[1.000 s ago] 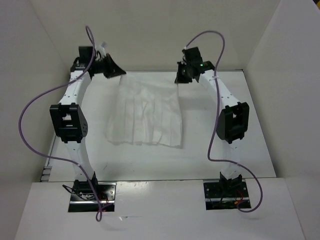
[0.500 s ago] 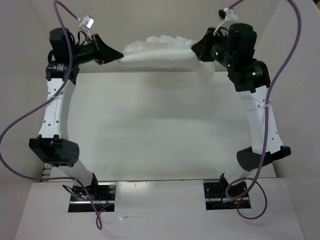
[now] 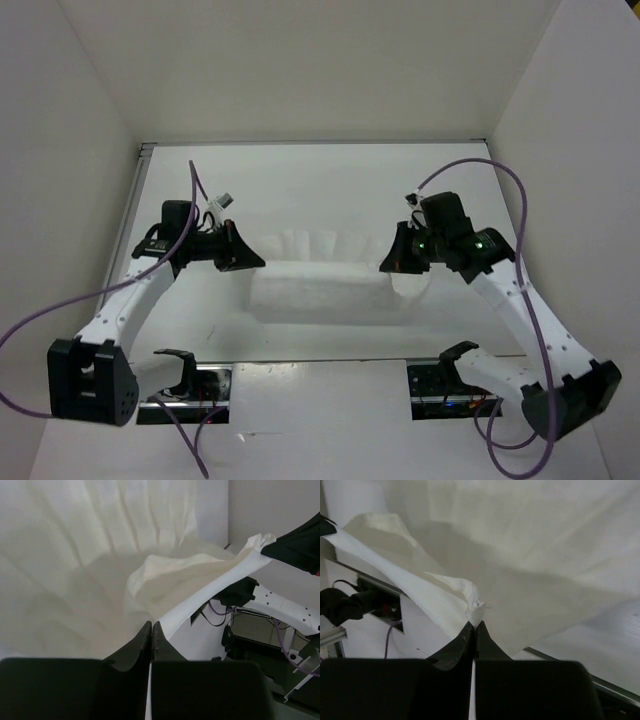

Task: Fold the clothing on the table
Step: Flatten the skirt out

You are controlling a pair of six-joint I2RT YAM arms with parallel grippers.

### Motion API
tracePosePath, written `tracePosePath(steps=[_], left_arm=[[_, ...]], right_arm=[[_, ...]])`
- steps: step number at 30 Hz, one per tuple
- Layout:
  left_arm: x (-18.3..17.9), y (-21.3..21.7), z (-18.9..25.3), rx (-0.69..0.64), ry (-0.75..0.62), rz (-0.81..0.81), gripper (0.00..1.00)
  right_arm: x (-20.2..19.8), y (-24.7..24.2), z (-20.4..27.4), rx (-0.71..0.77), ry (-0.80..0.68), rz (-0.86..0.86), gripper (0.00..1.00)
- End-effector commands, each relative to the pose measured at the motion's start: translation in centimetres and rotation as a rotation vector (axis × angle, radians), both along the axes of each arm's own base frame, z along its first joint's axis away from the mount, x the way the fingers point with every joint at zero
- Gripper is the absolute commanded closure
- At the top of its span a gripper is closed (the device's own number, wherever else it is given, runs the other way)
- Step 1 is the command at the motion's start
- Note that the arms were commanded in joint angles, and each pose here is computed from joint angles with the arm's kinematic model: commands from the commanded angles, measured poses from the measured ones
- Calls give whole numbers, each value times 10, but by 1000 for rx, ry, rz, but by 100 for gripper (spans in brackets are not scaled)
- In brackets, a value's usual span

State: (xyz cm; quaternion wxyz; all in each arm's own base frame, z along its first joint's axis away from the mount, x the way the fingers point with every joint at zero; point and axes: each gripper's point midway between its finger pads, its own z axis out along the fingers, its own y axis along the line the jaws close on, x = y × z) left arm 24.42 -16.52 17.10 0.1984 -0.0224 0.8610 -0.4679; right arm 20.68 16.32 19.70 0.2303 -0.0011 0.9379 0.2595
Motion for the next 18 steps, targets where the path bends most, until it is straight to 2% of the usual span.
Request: tracePosePath(steps=[1,3,4,5,6,7,8,9,10,12,13,14,15,18], left_arm=[[14,11,33,45,-176,54,100],[26,13,38,70,-192,68,100],[39,14,55,82,-254,69,100],[50,14,54,83,-238,68,100],[69,15,79,96,-324,67,100],[89,15,73,112,-309,72,100],[103,15,80,111,-327,73,100],[127,18,69,129,-301,80,100],[152,22,106,130,-404,92,100],[182,26,114,139,-407,96,100],[193,30,128,139,-437,109,100],[203,31,167,141,-518,124,100],[213,37,173,143,-529,137,100],[217,42,227,132,-652,150,100]], right_arm=[[-19,-6,19,51,-5,-51,100],[-11,-10,29,33,-35,-75,100],[-1,-8,32,23,-58,-69,100],[9,-8,36,8,-88,-61,100],[34,-12,44,-28,-138,-84,100],[53,-16,58,-39,-188,-104,100],[72,-27,60,-79,-216,-145,100],[104,-41,53,-130,-226,-188,100],[127,-49,78,-141,-300,-227,100],[169,-72,90,-222,-353,-318,100],[184,-75,132,-221,-457,-343,100],[194,-88,149,-246,-499,-402,100],[205,-92,186,-243,-586,-432,100],[202,-104,252,-238,-742,-494,100]])
